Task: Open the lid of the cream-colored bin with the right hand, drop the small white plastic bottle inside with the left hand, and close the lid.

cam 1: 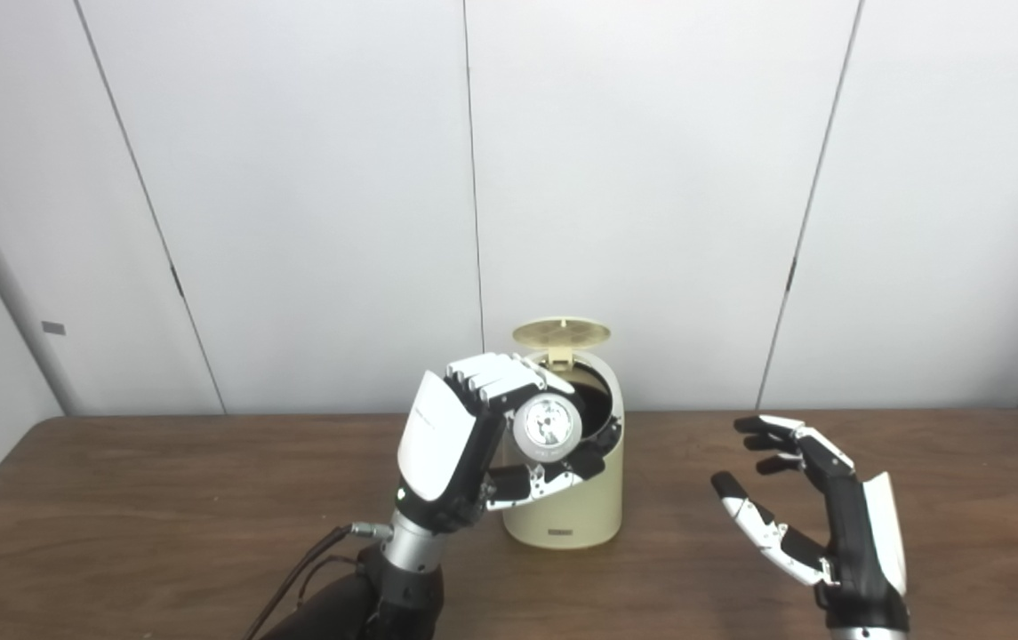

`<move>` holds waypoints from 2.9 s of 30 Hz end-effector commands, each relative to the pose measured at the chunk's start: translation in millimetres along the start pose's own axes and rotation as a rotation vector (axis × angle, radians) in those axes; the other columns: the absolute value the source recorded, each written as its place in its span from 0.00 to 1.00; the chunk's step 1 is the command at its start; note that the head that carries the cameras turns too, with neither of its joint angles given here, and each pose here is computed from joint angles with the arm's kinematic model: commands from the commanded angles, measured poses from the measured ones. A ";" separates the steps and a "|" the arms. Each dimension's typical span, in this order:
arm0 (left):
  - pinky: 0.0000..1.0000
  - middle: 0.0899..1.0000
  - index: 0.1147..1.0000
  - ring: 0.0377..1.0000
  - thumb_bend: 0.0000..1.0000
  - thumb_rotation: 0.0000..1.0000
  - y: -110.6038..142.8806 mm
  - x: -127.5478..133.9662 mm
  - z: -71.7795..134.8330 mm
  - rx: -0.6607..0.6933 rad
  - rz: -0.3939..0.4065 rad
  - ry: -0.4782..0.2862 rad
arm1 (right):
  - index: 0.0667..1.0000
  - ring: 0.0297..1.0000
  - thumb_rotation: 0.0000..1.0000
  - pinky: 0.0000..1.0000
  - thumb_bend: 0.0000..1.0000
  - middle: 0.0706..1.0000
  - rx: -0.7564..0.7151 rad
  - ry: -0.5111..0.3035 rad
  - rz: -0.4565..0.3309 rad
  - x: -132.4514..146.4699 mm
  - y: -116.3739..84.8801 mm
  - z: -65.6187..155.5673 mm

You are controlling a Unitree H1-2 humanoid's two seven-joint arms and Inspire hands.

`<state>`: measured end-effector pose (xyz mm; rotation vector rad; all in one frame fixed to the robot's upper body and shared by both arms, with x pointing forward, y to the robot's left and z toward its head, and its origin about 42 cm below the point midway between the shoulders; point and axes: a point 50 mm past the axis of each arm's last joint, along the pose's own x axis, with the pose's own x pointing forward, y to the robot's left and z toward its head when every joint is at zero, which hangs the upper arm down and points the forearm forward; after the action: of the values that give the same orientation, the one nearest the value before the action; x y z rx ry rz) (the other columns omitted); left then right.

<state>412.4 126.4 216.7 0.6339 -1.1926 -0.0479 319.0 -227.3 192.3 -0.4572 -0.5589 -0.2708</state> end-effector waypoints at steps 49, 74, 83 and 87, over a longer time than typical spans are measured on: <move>0.38 0.45 0.39 0.45 0.50 0.00 -14.7 55.1 -43.8 0.090 0.037 -0.024 | 0.55 0.66 0.14 0.54 0.25 0.67 0.005 -0.058 -0.029 0.3 8.7 23.5; 0.36 0.44 0.40 0.44 0.50 0.00 -28.4 63.1 -51.9 -0.008 0.056 0.234 | 0.56 0.66 0.21 0.54 0.25 0.68 0.004 -0.062 -0.032 1.5 9.6 26.3; 0.37 0.44 0.41 0.43 0.50 0.00 -30.0 58.4 -52.5 -0.031 0.024 0.268 | 0.56 0.65 0.27 0.53 0.26 0.67 0.009 -0.070 -0.038 1.9 9.8 25.1; 0.39 0.44 0.40 0.44 0.50 0.00 -30.0 56.0 -52.9 -0.035 0.009 0.275 | 0.56 0.63 0.31 0.50 0.26 0.66 0.015 -0.075 -0.039 2.1 10.1 24.8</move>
<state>482.1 108.1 212.1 0.6110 -0.8677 0.0139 309.7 -211.3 190.9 -0.4688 -0.5486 -0.2788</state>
